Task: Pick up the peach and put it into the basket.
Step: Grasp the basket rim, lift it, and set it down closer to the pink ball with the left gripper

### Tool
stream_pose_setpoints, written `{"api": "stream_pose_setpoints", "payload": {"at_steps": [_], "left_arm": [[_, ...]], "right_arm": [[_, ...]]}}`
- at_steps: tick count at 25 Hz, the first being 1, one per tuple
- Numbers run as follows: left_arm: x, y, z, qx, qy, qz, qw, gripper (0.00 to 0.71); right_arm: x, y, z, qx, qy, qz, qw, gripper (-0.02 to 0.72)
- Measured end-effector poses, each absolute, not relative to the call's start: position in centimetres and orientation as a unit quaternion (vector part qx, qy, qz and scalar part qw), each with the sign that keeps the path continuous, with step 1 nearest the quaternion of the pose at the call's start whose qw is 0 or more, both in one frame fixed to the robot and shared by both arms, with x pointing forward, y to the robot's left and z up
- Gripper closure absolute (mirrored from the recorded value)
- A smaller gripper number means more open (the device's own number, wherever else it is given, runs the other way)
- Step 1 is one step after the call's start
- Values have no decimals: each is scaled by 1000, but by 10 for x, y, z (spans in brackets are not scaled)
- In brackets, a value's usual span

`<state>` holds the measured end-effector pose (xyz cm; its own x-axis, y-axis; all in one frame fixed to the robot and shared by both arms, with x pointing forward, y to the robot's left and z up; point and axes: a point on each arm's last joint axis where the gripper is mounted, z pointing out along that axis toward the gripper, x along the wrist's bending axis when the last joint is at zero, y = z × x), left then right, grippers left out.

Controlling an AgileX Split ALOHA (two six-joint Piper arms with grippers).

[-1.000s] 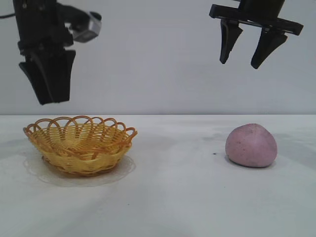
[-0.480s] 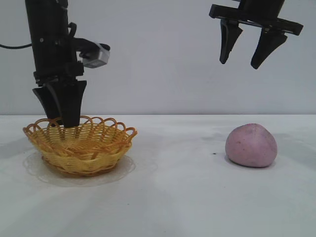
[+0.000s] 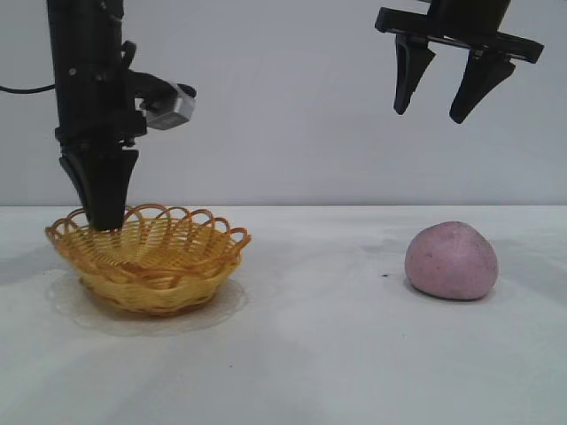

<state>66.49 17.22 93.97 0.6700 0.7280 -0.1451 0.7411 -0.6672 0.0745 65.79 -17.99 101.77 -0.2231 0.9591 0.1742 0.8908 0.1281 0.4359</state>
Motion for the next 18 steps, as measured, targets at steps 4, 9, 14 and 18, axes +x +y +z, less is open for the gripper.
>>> {"api": "stream_pose_setpoints", "payload": {"at_steps": [4, 9, 14, 18], "left_arm": [[666, 172, 964, 877, 472, -35, 80, 710], [659, 170, 998, 820, 560, -35, 116, 710], [648, 165, 1020, 776, 606, -67, 160, 710], [631, 164, 1012, 754, 626, -105, 168, 710]], "right_arm": [[658, -180, 1018, 619, 747, 230, 74, 277], [658, -180, 1018, 619, 747, 230, 74, 277], [658, -180, 1018, 619, 747, 230, 74, 277], [659, -180, 1018, 618, 746, 234, 78, 277]]}}
